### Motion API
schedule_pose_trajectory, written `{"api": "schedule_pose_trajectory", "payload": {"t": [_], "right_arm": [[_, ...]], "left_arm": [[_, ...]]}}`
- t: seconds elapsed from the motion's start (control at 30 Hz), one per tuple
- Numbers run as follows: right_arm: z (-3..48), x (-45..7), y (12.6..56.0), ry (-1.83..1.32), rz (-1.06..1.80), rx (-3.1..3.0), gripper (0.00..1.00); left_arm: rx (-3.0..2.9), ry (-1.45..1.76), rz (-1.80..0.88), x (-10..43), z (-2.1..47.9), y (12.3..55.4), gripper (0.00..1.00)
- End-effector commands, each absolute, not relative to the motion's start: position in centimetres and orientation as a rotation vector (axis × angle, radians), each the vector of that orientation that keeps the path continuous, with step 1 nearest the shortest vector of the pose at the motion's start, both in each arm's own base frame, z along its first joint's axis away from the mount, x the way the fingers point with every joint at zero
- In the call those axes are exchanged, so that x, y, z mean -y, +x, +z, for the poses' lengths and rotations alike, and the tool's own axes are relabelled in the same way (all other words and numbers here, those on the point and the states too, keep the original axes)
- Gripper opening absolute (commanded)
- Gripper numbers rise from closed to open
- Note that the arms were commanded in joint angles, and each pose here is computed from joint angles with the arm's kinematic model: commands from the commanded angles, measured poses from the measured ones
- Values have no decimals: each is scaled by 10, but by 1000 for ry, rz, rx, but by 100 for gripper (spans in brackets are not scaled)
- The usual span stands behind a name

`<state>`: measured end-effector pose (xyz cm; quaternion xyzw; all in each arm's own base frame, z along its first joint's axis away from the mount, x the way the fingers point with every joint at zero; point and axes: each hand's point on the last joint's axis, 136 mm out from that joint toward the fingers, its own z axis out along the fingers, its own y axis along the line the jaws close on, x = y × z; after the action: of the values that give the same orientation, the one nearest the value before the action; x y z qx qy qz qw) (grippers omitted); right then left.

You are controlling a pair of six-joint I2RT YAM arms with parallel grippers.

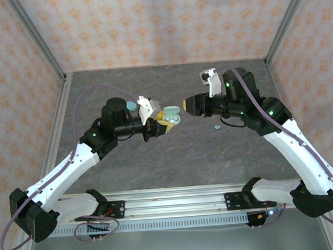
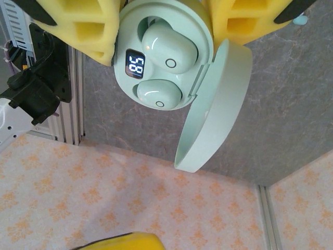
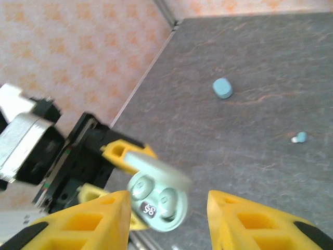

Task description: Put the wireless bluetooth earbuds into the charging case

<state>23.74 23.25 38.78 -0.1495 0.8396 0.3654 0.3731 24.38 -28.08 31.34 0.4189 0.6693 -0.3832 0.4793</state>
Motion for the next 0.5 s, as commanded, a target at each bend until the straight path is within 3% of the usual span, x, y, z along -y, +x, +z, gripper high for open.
{"api": "schedule_pose_trajectory", "payload": {"t": [0.0, 0.47], "right_arm": [[389, -224, 260, -246, 906, -2143, 43], [366, -261, 271, -193, 1235, -2203, 48]], "left_arm": [[-1535, 1010, -963, 282, 345, 241, 22], [-1544, 975, -986, 284, 347, 246, 22]]}}
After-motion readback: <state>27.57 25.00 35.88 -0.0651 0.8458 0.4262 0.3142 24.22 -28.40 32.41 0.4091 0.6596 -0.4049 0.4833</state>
